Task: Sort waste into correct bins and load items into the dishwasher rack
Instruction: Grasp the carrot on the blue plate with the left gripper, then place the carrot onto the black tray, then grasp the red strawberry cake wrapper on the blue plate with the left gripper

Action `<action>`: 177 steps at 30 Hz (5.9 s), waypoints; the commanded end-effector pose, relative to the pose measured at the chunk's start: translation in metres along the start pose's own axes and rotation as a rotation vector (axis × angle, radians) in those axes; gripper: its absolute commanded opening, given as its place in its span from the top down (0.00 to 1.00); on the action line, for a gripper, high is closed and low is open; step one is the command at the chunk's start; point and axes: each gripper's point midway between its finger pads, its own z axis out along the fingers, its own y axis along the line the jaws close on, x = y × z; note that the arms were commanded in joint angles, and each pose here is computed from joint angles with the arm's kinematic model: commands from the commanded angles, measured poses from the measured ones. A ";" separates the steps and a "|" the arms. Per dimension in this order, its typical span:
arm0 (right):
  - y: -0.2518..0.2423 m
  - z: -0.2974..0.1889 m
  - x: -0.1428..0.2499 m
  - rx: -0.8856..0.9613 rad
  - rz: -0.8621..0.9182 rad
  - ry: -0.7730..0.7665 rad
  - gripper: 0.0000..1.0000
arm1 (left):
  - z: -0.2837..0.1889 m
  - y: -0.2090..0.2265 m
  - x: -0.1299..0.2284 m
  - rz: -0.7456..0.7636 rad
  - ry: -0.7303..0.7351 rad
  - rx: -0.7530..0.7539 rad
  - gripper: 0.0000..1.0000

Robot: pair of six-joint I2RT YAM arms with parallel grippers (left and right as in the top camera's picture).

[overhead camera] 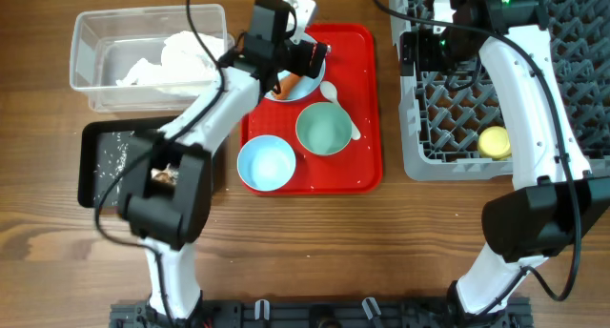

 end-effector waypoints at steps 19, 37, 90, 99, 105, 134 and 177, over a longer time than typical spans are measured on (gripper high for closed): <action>-0.004 -0.004 0.006 0.016 0.018 0.015 0.06 | 0.084 0.041 0.090 -0.263 0.096 -0.173 0.27; -0.004 -0.004 0.007 0.016 0.018 0.017 0.06 | 0.030 0.035 0.012 -0.260 -0.046 -0.158 0.96; -0.003 -0.004 0.005 0.015 0.017 0.011 0.06 | -0.268 0.054 0.103 -0.595 0.513 -0.571 0.96; -0.004 -0.004 0.005 0.015 0.018 0.011 0.05 | -0.276 0.135 0.188 -1.000 0.531 -0.825 0.96; -0.004 -0.004 0.005 0.015 0.018 0.012 0.06 | -0.245 0.152 0.257 -1.153 0.460 -0.897 0.96; -0.001 -0.004 0.001 -0.001 0.018 -0.005 0.06 | -0.136 0.028 0.024 -0.392 -0.005 -0.083 0.20; 0.001 -0.004 0.008 -0.013 0.018 0.023 0.06 | -0.113 0.073 -0.045 -0.338 -0.075 -0.316 0.96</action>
